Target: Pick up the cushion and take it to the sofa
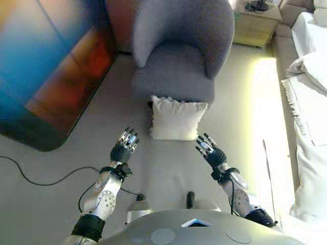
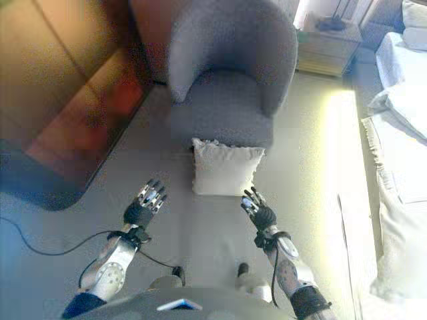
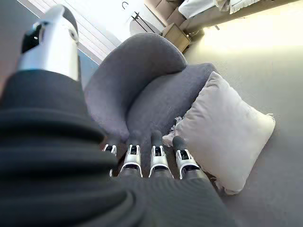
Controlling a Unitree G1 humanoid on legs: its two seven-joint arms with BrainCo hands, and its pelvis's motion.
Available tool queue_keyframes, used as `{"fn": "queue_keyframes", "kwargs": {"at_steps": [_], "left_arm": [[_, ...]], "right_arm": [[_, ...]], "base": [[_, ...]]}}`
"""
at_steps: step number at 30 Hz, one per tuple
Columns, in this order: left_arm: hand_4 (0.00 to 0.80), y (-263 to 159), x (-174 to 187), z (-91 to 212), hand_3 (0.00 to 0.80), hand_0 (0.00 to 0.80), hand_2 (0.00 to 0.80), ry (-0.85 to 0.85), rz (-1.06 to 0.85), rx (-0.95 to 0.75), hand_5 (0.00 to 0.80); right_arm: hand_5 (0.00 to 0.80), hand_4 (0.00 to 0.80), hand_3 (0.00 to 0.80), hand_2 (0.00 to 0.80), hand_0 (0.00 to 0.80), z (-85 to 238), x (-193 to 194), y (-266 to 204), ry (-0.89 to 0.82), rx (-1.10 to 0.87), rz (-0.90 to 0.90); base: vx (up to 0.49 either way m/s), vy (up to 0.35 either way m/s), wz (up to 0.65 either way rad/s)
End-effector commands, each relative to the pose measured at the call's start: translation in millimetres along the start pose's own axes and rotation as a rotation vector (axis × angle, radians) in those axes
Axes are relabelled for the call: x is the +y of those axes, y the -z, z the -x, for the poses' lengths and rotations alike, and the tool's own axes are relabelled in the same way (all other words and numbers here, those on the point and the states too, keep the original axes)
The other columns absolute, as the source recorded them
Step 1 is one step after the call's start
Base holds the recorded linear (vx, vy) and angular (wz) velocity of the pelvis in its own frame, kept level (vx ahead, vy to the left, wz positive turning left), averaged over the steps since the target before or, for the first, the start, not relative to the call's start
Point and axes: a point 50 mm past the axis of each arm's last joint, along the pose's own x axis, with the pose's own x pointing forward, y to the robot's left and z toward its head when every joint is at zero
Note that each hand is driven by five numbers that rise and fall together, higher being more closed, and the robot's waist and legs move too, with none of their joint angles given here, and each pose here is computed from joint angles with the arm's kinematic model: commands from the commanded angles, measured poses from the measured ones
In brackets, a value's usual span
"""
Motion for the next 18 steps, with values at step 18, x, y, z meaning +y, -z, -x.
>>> {"fn": "queue_keyframes", "kwargs": {"at_steps": [18], "left_arm": [[0.000, -21.0, -12.3, -4.7, 0.000, 0.000, 0.000, 0.091, -0.052, -0.100, 0.000]], "right_arm": [[0.000, 0.000, 0.000, 0.000, 0.000, -6.0, 19.5, -17.4, -0.082, -0.112, -0.029]], "base": [[0.000, 0.000, 0.00]]}}
